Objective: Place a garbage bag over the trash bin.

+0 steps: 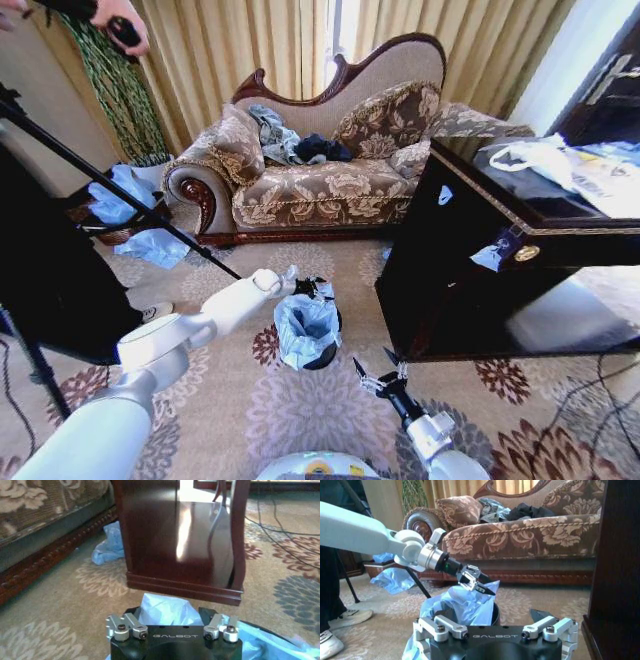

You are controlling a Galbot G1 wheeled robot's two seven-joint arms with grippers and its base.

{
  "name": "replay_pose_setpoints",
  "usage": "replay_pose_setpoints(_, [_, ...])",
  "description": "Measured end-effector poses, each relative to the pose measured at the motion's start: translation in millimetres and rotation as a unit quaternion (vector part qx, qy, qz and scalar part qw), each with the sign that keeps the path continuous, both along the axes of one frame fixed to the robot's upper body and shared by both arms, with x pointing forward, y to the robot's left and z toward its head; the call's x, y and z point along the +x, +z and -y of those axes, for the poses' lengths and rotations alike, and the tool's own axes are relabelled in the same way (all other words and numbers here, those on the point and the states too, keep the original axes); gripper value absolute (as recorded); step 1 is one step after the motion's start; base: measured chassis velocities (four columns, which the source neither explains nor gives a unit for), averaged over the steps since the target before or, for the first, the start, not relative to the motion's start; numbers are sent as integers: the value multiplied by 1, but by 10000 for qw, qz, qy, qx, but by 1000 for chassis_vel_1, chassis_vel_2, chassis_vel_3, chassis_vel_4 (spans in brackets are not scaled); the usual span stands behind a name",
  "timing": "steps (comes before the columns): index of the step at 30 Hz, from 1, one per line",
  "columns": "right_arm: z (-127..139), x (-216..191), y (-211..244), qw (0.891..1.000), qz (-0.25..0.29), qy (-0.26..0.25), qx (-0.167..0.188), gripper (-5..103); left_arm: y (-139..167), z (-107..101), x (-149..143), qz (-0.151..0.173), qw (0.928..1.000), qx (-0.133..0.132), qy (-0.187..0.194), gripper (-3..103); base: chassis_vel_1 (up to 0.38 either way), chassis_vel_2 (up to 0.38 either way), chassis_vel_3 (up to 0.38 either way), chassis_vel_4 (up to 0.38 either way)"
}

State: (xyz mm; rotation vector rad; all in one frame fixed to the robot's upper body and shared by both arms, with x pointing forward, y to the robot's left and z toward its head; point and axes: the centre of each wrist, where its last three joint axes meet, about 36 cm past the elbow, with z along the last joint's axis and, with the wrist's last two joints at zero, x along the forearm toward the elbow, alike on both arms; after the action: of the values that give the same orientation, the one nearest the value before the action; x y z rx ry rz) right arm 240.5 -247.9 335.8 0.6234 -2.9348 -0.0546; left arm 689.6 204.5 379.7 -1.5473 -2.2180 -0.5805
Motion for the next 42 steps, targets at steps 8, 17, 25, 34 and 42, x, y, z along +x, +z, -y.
replay_pose_setpoints(8, [0, 0, -4, 10000, 11, -31, 32, 100, 10, -12, 9, 229, 9996, 100, -138, 49, 0, 0, 0, 0])
replay_pose_setpoints(17, [-1, 2, -6, 10000, 36, -34, 79, 100, 37, -53, 8, 223, 9994, 147, -214, 49, 0, 0, 0, 0])
replay_pose_setpoints(25, [0, -1, -8, 10000, 3, -35, 76, 100, 19, -47, 4, 106, 9997, 92, -184, 79, 0, 0, 0, 0])
replay_pose_setpoints(34, [0, -5, -9, 10000, -28, -36, 75, 100, 7, -30, 20, 232, 9995, 137, 178, 51, 0, 0, 0, 0])
replay_pose_setpoints(42, [-8, -4, 4, 9997, 117, 50, 195, 100, -12, -15, 14, 299, 9973, -161, 650, 24, 0, 0, 0, 0])
